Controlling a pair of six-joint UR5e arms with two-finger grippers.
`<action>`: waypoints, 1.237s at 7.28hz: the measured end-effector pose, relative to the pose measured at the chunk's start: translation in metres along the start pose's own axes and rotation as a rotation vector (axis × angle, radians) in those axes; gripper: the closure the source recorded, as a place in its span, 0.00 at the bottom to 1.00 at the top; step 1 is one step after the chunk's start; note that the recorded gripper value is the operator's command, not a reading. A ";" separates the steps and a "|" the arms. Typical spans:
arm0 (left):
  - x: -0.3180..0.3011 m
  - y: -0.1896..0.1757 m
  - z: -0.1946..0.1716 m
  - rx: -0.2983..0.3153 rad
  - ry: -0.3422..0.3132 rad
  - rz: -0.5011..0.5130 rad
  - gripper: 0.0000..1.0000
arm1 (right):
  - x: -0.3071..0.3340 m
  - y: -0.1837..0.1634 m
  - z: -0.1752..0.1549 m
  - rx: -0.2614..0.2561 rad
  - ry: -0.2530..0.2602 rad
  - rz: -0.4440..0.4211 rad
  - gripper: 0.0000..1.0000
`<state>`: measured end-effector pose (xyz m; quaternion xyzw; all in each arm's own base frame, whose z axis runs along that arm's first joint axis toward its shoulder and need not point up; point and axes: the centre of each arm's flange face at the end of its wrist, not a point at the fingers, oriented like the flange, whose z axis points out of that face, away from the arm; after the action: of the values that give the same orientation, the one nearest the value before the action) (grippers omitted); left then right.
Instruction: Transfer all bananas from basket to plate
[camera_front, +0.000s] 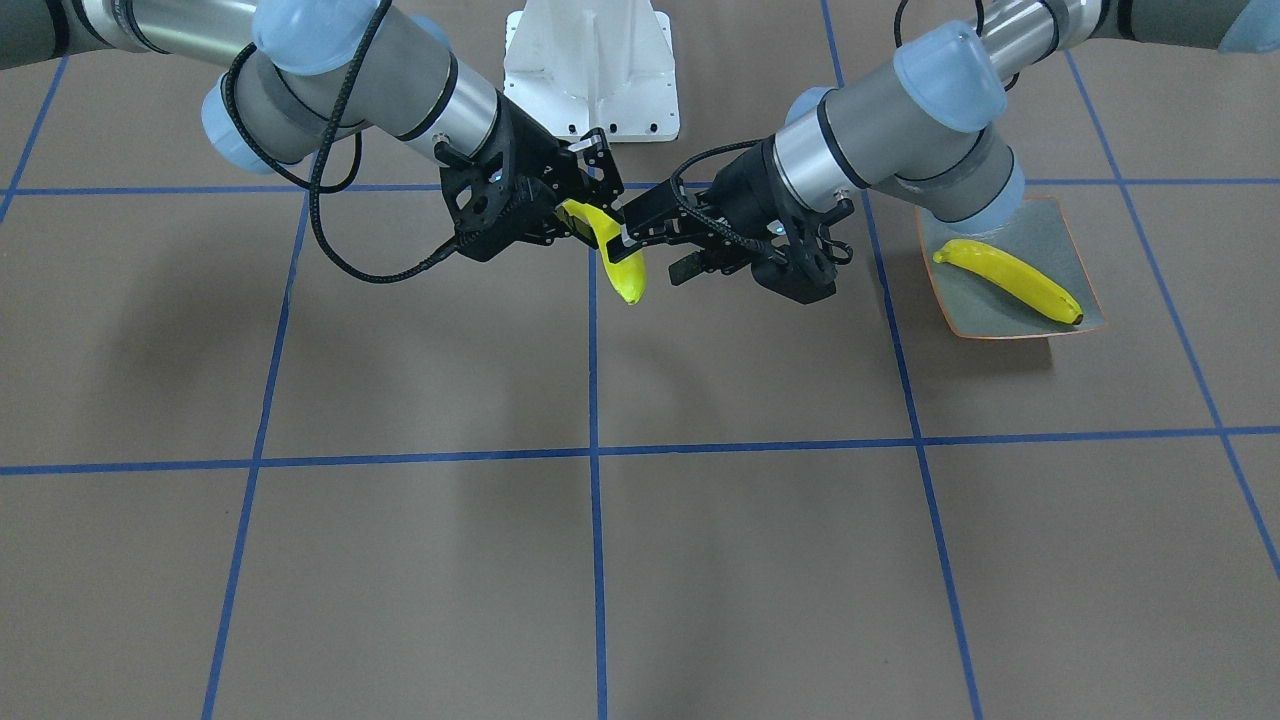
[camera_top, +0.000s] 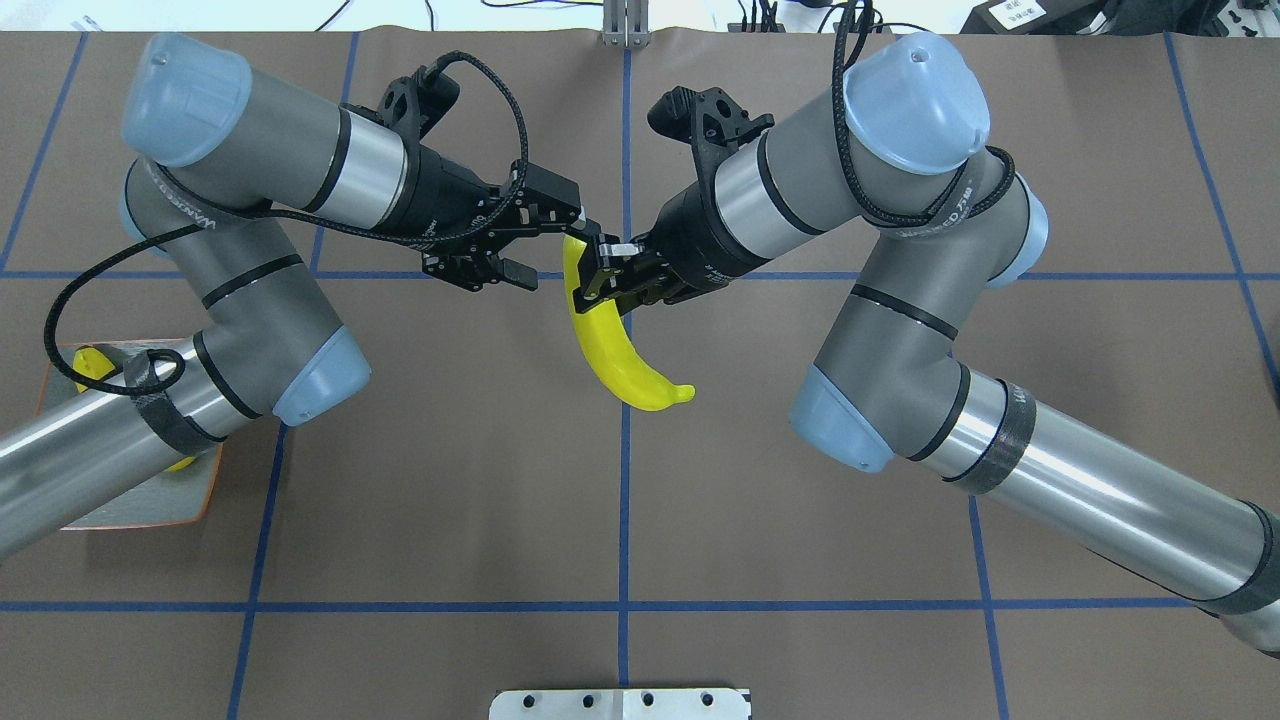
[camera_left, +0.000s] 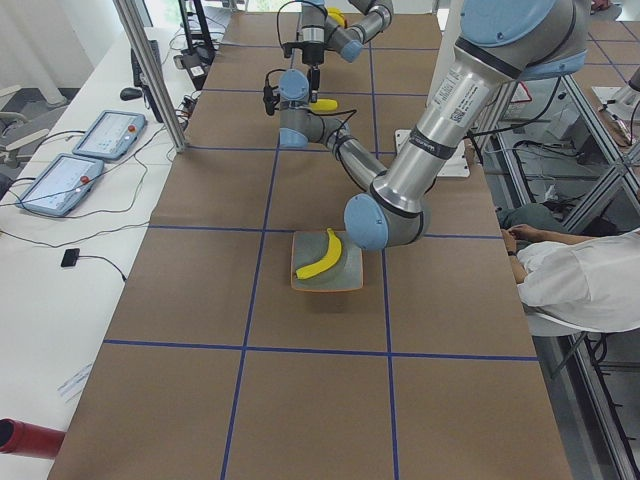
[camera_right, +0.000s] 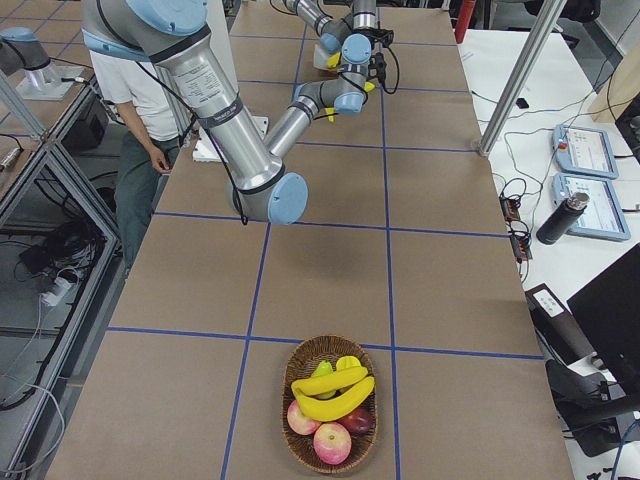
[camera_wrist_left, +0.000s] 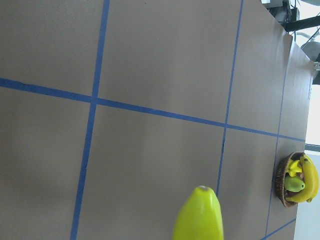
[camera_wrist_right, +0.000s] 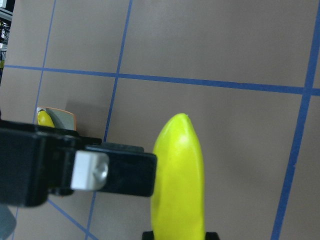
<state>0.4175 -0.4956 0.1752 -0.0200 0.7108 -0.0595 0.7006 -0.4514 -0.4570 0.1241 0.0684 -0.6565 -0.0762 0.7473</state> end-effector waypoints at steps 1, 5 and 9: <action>0.002 0.001 0.001 0.000 0.003 0.003 0.30 | -0.005 0.000 0.000 0.001 -0.006 -0.003 1.00; 0.007 0.003 0.000 -0.003 0.019 0.015 1.00 | -0.012 0.002 -0.005 0.010 -0.032 -0.011 1.00; 0.011 0.007 -0.003 -0.008 0.045 0.009 1.00 | -0.010 0.003 -0.007 0.016 -0.050 -0.021 0.00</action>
<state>0.4146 -0.4894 0.1637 -0.0184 0.7268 -0.0541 0.6844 -0.4458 -0.4516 0.1141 0.0794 -0.6747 -0.0806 0.7294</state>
